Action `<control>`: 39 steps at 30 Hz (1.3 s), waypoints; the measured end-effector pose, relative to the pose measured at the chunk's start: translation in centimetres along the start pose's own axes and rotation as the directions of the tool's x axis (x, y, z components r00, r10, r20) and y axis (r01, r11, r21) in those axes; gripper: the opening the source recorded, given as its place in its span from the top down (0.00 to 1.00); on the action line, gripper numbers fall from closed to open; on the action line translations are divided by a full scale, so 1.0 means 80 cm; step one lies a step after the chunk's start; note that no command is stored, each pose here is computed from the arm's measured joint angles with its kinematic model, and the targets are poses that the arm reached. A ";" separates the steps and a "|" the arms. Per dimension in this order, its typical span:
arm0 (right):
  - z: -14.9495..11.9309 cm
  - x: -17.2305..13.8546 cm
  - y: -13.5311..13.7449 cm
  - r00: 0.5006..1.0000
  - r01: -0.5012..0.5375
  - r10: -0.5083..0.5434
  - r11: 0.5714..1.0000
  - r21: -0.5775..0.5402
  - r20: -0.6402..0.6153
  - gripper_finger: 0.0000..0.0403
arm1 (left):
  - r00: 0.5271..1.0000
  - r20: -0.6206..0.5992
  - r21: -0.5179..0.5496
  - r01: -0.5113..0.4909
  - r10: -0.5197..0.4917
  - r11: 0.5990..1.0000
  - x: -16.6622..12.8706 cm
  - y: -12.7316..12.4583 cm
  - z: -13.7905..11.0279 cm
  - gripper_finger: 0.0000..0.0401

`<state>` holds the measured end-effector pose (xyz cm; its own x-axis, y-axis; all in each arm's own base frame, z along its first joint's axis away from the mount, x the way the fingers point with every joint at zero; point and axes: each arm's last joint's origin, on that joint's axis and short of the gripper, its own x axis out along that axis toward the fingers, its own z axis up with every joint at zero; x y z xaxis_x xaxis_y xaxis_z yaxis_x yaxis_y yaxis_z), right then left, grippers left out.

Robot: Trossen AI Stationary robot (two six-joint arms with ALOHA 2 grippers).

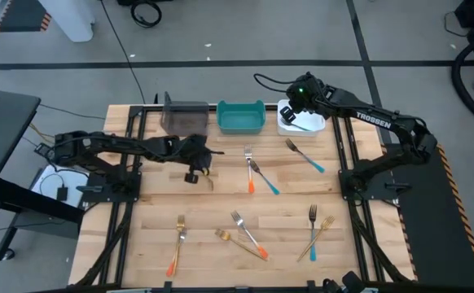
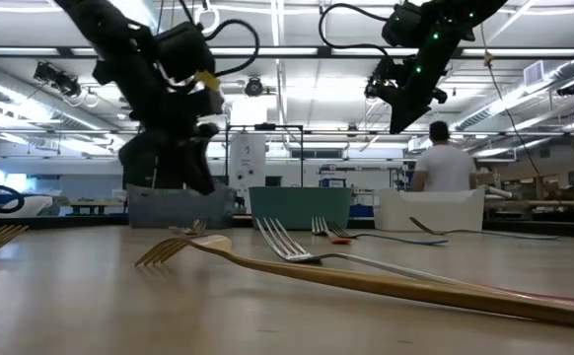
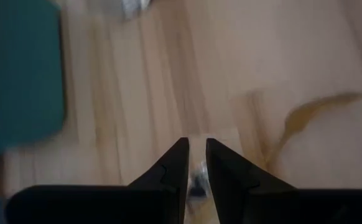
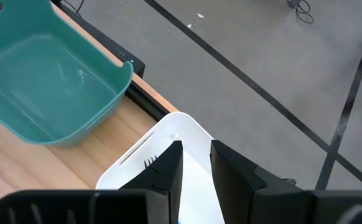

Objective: Sort silverware by color (type)
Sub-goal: Put the gold fork into the black bin

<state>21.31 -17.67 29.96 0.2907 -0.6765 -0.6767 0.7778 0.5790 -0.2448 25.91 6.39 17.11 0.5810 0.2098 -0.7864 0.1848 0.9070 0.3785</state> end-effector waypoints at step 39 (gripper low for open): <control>-0.010 0.001 -0.005 0.996 0.014 -0.008 0.997 0.070 -0.084 0.77 | 0.979 -0.035 0.284 0.200 -0.199 0.938 0.011 -0.047 0.018 0.68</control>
<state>20.59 -17.57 29.41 0.2361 -0.6405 -0.7307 0.8189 0.5360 -0.2052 26.88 2.62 15.70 0.5045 0.0380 -0.8626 0.5147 0.7889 0.3358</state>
